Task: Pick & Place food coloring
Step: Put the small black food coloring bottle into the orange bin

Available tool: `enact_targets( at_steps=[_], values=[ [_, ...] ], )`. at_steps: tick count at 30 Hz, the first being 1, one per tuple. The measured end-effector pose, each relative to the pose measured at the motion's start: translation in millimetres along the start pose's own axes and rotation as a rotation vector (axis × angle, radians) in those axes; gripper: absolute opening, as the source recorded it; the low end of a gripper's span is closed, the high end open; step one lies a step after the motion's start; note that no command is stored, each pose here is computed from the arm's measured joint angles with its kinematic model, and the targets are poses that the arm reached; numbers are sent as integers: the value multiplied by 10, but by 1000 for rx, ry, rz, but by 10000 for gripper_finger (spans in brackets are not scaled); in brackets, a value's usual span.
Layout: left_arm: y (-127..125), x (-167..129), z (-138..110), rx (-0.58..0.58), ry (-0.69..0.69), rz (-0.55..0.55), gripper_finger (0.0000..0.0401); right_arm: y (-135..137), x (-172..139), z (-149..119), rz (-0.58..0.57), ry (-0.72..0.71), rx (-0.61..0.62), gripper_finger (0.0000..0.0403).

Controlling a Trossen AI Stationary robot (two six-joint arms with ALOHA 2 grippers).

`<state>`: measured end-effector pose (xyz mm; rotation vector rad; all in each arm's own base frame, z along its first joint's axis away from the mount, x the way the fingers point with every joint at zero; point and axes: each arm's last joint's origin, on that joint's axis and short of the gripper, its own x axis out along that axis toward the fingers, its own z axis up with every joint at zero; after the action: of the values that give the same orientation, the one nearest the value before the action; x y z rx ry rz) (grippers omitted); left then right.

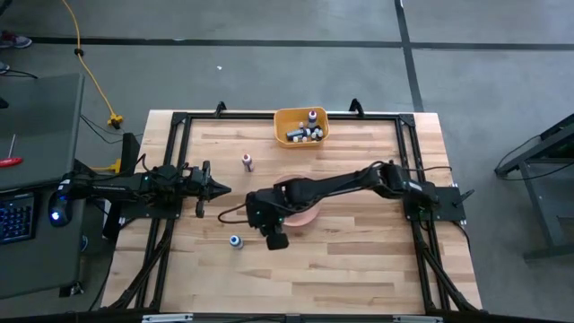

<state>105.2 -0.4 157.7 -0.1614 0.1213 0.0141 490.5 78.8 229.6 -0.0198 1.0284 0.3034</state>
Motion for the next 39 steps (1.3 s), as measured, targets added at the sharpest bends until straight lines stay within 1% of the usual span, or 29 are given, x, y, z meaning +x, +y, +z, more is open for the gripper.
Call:
enact_targets(
  at_steps=[2,7,9,16,20,35,39],
  values=[
    [1,0,-1,0,1,0,1,-12,68,-11,-5,4,-17,94],
    [0,0,-1,0,0,0,1,-18,121,-34,-9,23,-48,99],
    [0,0,-1,0,0,0,1,-27,174,-78,-6,59,-55,109],
    [0,0,-1,0,0,0,1,-116,325,-118,-16,72,-60,163],
    [0,0,0,0,0,1,1,-142,394,-126,-46,68,-61,181],
    [1,0,-1,0,0,2,1,-210,539,-166,-66,77,-49,183],
    [1,0,0,0,0,2,1,-238,565,-188,-66,90,-16,183]
  ],
)
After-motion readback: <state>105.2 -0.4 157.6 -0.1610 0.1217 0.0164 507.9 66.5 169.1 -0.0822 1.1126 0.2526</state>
